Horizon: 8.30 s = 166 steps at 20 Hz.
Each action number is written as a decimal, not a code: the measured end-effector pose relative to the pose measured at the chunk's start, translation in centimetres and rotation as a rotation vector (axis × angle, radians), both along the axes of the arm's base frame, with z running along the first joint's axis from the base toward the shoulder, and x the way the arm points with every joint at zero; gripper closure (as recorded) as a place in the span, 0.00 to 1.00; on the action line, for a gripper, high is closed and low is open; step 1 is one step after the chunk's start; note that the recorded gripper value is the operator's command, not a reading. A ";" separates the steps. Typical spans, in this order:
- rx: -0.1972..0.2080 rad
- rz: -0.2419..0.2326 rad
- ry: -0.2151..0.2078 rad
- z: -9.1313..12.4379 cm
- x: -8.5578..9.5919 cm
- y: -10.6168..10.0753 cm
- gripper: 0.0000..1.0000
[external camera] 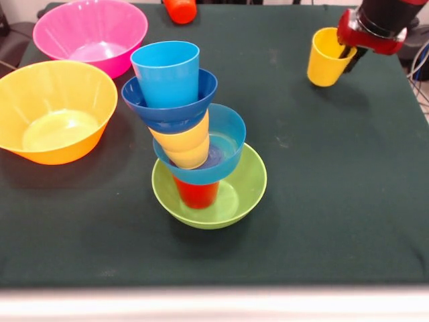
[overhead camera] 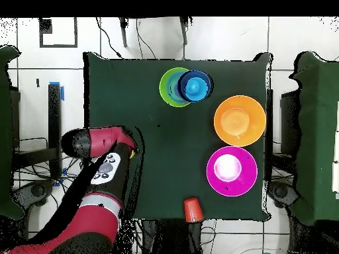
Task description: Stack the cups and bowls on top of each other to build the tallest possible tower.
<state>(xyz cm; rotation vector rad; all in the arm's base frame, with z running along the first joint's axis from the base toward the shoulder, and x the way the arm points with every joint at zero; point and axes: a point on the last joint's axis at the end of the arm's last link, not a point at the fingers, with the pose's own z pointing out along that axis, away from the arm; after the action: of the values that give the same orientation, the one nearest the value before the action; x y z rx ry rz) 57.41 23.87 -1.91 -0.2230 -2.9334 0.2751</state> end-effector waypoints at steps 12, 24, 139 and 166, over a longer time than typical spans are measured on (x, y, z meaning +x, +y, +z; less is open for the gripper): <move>0.192 -0.292 -0.163 13.2 9.8 -12.6 1.00; 0.232 -0.298 -0.240 17.8 12.4 -15.3 1.00; 0.140 0.006 -0.243 27.7 22.0 -27.7 1.00; 0.131 0.035 -0.237 27.3 21.9 -26.1 1.00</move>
<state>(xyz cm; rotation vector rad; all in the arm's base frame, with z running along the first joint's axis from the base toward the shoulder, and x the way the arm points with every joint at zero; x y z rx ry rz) 79.34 -2.23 25.40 -0.1981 -3.1767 0.0639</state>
